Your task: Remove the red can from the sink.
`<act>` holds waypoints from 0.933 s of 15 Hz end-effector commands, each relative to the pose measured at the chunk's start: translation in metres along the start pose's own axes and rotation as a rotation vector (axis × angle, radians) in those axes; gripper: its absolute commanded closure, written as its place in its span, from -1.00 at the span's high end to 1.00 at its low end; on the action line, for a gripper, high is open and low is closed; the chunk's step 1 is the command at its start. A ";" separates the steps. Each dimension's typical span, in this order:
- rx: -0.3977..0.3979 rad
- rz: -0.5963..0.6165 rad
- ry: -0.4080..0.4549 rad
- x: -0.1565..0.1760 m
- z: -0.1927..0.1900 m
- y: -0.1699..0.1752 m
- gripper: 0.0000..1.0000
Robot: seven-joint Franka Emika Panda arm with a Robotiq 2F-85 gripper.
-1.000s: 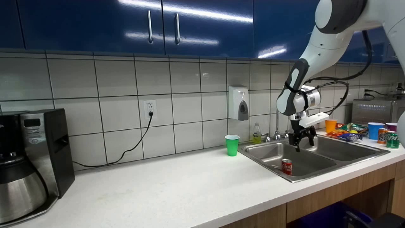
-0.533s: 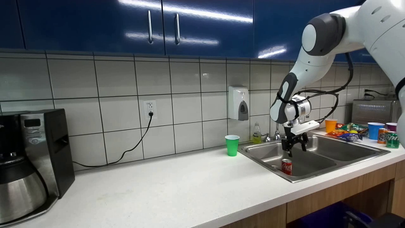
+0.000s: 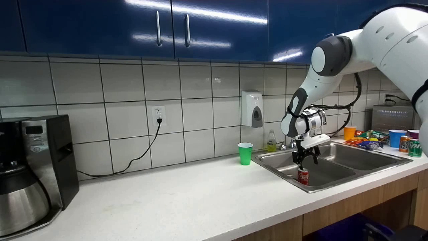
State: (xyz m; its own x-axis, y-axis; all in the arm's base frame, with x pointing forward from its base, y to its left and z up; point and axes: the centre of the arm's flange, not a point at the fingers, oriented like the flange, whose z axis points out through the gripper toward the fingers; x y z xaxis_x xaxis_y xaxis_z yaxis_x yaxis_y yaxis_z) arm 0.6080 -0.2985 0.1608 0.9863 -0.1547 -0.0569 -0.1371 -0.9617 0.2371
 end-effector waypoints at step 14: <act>-0.009 0.073 0.014 0.045 0.049 0.021 1.00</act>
State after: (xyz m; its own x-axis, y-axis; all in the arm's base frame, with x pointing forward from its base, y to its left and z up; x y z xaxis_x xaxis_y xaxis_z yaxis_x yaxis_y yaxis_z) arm 0.6294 -0.3304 0.1217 0.9805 -0.1937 -0.0331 -0.1790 -0.9498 0.2566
